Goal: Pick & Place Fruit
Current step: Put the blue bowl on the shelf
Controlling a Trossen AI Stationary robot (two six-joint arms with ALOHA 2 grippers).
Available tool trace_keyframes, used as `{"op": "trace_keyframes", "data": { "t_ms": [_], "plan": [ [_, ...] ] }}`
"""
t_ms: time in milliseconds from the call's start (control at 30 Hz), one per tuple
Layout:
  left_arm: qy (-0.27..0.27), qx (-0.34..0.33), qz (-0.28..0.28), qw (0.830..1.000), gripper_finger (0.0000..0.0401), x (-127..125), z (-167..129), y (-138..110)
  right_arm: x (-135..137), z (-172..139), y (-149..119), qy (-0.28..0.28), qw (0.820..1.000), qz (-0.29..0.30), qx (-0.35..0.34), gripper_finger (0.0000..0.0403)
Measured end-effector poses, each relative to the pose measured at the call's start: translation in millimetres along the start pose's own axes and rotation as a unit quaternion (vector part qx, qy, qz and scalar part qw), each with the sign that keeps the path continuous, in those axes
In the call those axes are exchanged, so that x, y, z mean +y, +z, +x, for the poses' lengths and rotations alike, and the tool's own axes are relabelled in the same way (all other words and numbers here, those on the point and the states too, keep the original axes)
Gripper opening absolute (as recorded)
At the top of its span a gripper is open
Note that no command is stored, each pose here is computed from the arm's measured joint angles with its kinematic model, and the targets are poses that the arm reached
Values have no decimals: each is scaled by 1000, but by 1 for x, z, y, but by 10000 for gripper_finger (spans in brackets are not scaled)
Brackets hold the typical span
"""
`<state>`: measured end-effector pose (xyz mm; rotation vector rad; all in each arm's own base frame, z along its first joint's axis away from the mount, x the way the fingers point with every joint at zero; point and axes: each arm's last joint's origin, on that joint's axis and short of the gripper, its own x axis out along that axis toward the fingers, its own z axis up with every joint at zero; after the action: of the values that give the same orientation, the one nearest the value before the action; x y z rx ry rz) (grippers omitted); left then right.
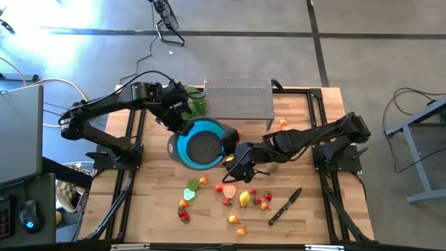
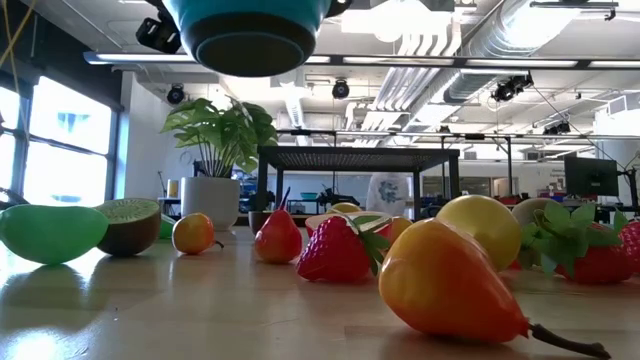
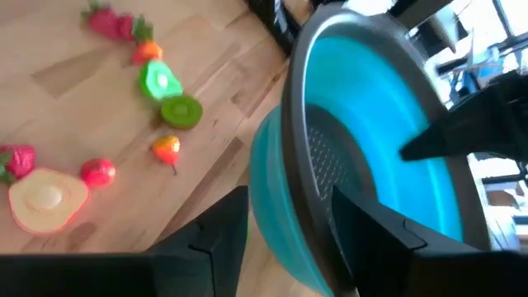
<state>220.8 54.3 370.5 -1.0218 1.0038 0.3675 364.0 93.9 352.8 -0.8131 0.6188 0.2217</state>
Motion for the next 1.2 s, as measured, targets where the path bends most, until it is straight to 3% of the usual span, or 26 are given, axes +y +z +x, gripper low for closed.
{"op": "trace_keyframes", "data": {
  "t_ms": [500,1200],
  "plan": [
    [-3,1,2,1000,3,0,0,0,-1,0,0,-14,1000,-19,11,47],
    [-24,-8,11,1000,7,-4,0,3,-1,0,1,-19,999,-24,8,17]
  ]
}}
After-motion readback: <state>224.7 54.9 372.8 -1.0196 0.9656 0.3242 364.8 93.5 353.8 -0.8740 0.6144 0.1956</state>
